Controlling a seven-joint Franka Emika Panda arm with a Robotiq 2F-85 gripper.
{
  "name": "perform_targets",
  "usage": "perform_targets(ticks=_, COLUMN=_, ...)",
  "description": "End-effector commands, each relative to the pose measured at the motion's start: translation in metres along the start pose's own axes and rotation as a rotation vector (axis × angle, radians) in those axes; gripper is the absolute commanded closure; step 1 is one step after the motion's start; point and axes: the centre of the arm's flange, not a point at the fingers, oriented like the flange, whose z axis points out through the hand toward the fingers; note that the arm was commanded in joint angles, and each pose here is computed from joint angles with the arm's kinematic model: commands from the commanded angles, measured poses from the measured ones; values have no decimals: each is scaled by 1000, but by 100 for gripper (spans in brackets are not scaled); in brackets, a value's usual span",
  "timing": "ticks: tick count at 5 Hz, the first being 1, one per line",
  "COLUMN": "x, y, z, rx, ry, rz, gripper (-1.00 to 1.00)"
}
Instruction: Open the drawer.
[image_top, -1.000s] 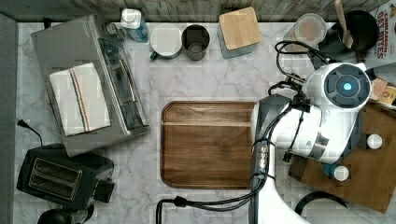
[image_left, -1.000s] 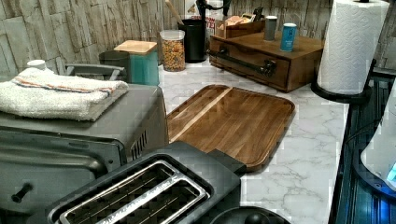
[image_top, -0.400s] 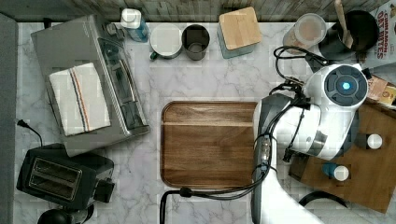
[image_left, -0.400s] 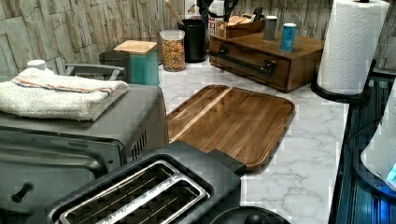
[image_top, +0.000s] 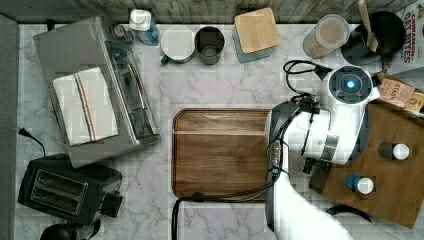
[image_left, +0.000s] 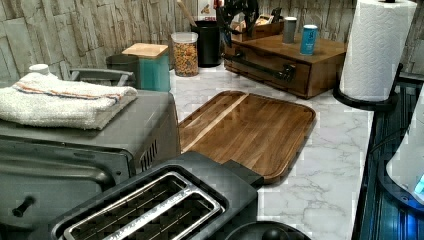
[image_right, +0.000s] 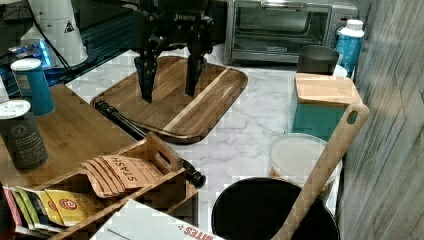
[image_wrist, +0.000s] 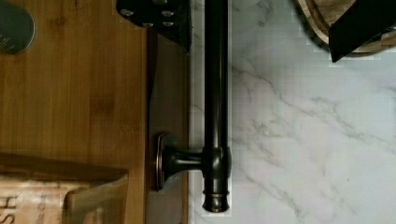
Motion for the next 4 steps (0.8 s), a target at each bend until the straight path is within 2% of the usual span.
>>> perform_targets(ticks=1, x=-11, y=32, z=27, rx=28, ry=19, rz=167, gripper=-100)
perform_targets(ticks=2, x=-15, y=42, z=53, rx=25, ry=59, rz=154, gripper=-100)
perform_targets(ticks=4, x=-19, y=39, z=80, rx=4, ry=39, rz=167, gripper=-100)
